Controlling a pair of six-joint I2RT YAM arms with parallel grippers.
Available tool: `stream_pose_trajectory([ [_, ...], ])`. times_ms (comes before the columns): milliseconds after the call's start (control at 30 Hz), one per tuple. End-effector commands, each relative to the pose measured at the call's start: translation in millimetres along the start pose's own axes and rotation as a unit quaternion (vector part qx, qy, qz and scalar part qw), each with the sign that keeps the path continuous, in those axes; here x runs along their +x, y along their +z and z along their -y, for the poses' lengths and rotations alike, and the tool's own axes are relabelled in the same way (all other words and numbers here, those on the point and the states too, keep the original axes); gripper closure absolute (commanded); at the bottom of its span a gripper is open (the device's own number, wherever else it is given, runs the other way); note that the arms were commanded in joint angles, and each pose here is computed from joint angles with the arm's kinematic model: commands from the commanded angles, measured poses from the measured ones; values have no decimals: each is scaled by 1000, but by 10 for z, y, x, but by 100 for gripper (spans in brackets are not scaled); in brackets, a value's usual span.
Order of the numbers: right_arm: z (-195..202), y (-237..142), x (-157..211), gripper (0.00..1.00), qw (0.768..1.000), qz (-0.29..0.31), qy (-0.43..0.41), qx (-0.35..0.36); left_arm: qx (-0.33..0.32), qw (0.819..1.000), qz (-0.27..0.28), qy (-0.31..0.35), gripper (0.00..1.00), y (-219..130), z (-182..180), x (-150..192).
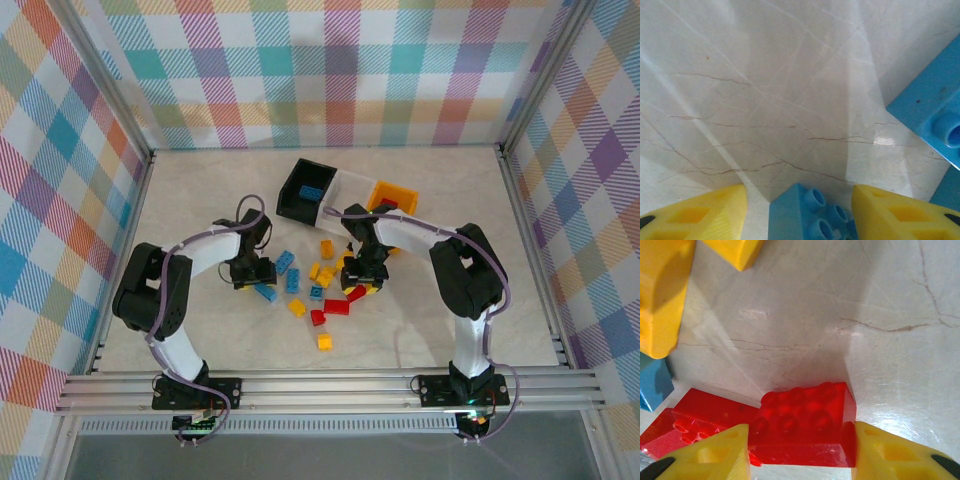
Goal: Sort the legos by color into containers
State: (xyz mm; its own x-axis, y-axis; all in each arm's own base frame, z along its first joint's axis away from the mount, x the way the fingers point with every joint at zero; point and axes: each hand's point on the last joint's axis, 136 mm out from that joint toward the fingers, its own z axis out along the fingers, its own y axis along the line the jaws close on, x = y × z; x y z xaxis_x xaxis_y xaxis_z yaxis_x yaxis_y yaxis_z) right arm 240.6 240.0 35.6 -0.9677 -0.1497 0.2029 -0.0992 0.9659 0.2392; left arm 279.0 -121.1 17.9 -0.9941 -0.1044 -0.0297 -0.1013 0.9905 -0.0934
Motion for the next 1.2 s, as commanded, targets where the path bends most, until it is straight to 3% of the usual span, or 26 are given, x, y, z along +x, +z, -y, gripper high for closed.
stream_pose_trajectory([
  [0, 59, -12, 27, 66, 1000, 2, 7, 22, 2, 999, -43, -17, 39, 12, -52, 248],
  [267, 100, -577, -137, 65, 998, 53, 3, 25, 9, 999, -43, -19, 34, -158, -61, 338],
  [467, 319, -1181, -546, 65, 993, 115, 16, 22, 30, 997, -51, -45, 33, -148, 14, 415],
  [633, 596, -1459, -965, 64, 988, 147, 31, 32, 34, 996, -63, -47, 35, -105, 112, 434],
  [767, 728, -1477, -1274, 63, 987, 151, 35, 39, 29, 996, -74, -48, 44, -49, 151, 466],
  [933, 803, -1397, -1541, 59, 987, 149, 41, 47, 18, 995, -83, -47, 67, 15, 127, 470],
  [1167, 776, -1525, -1561, 46, 985, 159, 41, 45, 18, 996, -72, -48, 87, -34, 159, 368],
])
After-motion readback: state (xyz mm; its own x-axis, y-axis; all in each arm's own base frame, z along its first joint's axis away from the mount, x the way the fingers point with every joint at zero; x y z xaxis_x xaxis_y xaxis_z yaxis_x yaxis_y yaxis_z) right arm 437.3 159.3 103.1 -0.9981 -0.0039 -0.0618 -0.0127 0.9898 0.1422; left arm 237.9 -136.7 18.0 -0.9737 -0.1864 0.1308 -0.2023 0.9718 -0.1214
